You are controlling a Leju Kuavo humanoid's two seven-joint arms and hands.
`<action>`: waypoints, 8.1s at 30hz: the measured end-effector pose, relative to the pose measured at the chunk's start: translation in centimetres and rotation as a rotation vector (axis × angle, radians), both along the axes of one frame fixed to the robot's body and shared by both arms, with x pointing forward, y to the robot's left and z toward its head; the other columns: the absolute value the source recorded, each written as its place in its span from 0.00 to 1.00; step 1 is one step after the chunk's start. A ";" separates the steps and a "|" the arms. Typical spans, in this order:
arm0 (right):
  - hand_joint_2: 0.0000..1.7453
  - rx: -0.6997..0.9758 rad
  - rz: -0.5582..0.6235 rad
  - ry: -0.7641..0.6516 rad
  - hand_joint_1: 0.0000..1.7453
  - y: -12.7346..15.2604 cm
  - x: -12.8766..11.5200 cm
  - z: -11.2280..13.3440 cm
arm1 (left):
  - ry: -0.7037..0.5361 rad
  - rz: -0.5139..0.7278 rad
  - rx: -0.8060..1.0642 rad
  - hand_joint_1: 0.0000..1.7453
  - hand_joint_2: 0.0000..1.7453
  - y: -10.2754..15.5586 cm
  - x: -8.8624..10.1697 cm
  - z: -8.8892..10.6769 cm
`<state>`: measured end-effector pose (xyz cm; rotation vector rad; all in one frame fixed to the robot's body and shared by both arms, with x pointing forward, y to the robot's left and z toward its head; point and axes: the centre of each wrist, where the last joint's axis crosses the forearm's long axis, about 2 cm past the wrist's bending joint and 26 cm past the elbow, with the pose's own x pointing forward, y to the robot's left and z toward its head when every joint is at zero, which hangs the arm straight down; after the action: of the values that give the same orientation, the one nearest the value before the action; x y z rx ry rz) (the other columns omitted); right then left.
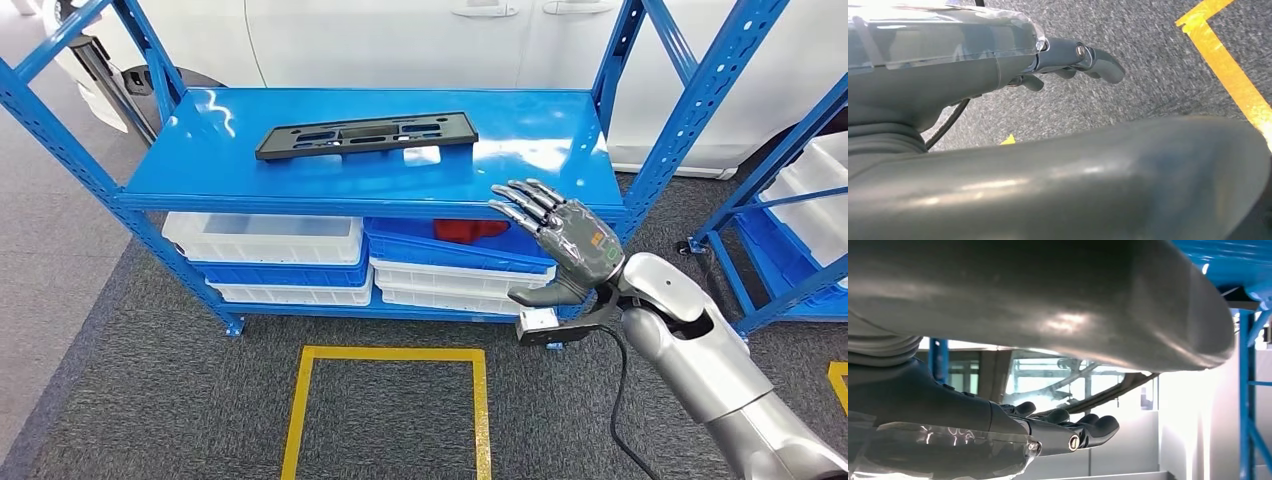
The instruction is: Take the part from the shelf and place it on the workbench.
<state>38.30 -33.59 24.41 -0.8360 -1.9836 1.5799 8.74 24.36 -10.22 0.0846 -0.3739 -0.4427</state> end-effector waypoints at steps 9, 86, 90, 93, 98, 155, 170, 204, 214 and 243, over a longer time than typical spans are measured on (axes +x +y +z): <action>0.00 -0.012 0.042 -0.012 0.00 2.5 2.4 2.5 | -0.011 0.003 -0.009 0.00 0.00 0.0 0.3 0.1; 1.00 -0.030 -0.029 0.039 0.00 17.6 -4.1 -10.0 | -0.054 -0.019 -0.040 0.00 0.00 -0.9 0.4 0.2; 1.00 -0.074 -0.084 0.003 0.00 19.0 -2.9 -9.2 | -0.051 -0.027 -0.044 0.00 0.00 -1.0 0.4 0.2; 1.00 -0.117 -0.143 -0.025 0.00 19.5 -1.0 -8.0 | -0.050 -0.043 -0.044 0.00 0.00 -1.0 0.6 0.2; 1.00 -0.172 -0.207 -0.040 0.00 19.5 1.9 -6.4 | -0.050 -0.053 -0.044 0.00 0.00 -1.2 1.0 0.3; 1.00 -0.501 -0.553 0.219 1.00 12.1 8.5 -3.8 | -0.090 -0.069 -0.044 0.00 0.00 -1.6 2.8 0.8; 1.00 0.397 0.104 0.469 1.00 14.7 8.0 -1.1 | -0.106 -0.041 -0.051 0.00 0.00 -1.1 2.4 0.6; 1.00 0.993 0.665 0.717 0.98 22.8 -13.7 -12.2 | -0.093 0.028 -0.016 0.00 0.00 -0.3 0.5 0.1; 1.00 0.994 0.688 0.721 0.97 23.0 -19.2 -13.2 | -0.086 0.034 -0.017 0.00 0.00 -0.3 0.2 0.1; 1.00 0.925 0.700 0.727 0.90 22.4 -19.1 -13.5 | -0.151 0.062 -0.036 0.00 1.00 -0.5 1.4 0.4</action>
<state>19.23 -11.21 10.95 0.7463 -2.1205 0.8094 10.15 23.83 -9.85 0.0950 -0.5258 -0.3691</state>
